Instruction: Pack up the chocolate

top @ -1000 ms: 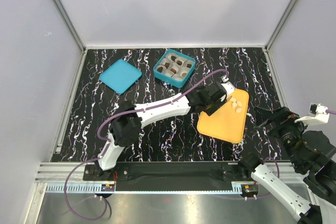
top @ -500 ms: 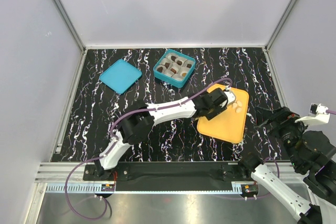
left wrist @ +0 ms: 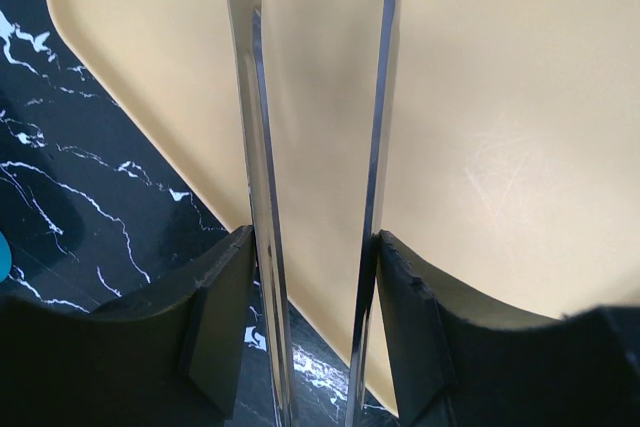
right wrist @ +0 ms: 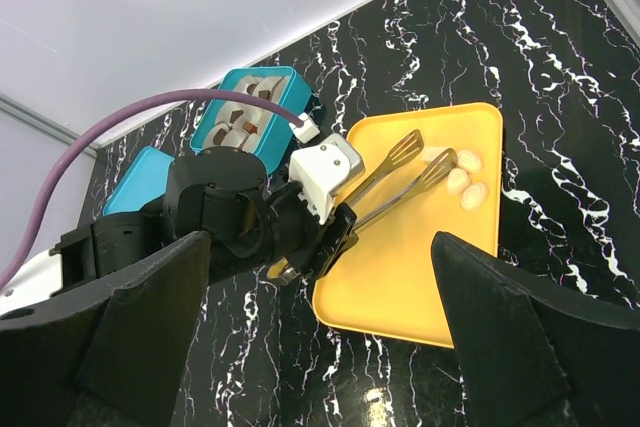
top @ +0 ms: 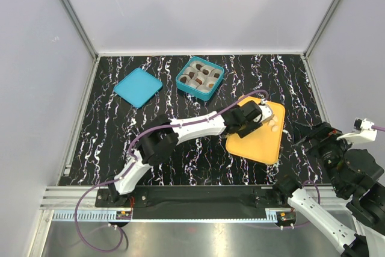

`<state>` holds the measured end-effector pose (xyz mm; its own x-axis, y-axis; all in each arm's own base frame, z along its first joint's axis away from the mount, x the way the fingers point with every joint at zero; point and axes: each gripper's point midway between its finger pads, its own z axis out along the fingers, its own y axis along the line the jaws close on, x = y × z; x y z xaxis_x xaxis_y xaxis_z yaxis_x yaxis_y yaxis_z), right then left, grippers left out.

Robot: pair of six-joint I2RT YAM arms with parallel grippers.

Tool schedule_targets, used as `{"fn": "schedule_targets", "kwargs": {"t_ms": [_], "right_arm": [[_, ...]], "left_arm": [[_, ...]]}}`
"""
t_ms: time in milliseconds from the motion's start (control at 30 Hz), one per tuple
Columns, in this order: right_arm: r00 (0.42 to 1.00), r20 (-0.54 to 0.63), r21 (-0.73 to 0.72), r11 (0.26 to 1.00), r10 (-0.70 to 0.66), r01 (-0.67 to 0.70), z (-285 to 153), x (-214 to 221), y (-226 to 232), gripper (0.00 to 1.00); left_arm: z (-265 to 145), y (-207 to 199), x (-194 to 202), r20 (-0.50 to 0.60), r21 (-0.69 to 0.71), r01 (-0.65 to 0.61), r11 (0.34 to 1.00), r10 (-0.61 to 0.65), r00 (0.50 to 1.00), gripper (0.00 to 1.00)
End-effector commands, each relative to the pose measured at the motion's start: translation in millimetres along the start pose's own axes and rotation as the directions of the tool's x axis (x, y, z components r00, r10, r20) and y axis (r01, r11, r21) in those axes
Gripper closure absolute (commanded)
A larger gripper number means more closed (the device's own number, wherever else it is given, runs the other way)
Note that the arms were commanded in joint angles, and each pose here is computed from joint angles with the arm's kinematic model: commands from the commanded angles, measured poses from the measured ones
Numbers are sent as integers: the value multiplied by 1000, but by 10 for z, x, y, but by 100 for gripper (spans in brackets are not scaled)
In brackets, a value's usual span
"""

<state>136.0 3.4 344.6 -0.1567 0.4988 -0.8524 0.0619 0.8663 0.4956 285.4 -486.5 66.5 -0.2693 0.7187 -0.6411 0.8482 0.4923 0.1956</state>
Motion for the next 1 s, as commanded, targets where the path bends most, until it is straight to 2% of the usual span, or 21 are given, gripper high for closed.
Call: {"fn": "schedule_targets", "kwargs": {"t_ms": [0,567,967], "right_arm": [[1000,28,11,1000,-6,6,52,-61,17,0],[1000,25,7,1000,6,-6,46,-46,17,0],[999,25,-8,1000,26,-26,11,-53,28,0]], "left_arm": [[-55,-3,-394,114,13,-6,1000,5,993,47],[-146,-39,-430,122,5,-36,999,35,992,57],[-594,68,-495,153,-51,-10,999,17,988,60]]}}
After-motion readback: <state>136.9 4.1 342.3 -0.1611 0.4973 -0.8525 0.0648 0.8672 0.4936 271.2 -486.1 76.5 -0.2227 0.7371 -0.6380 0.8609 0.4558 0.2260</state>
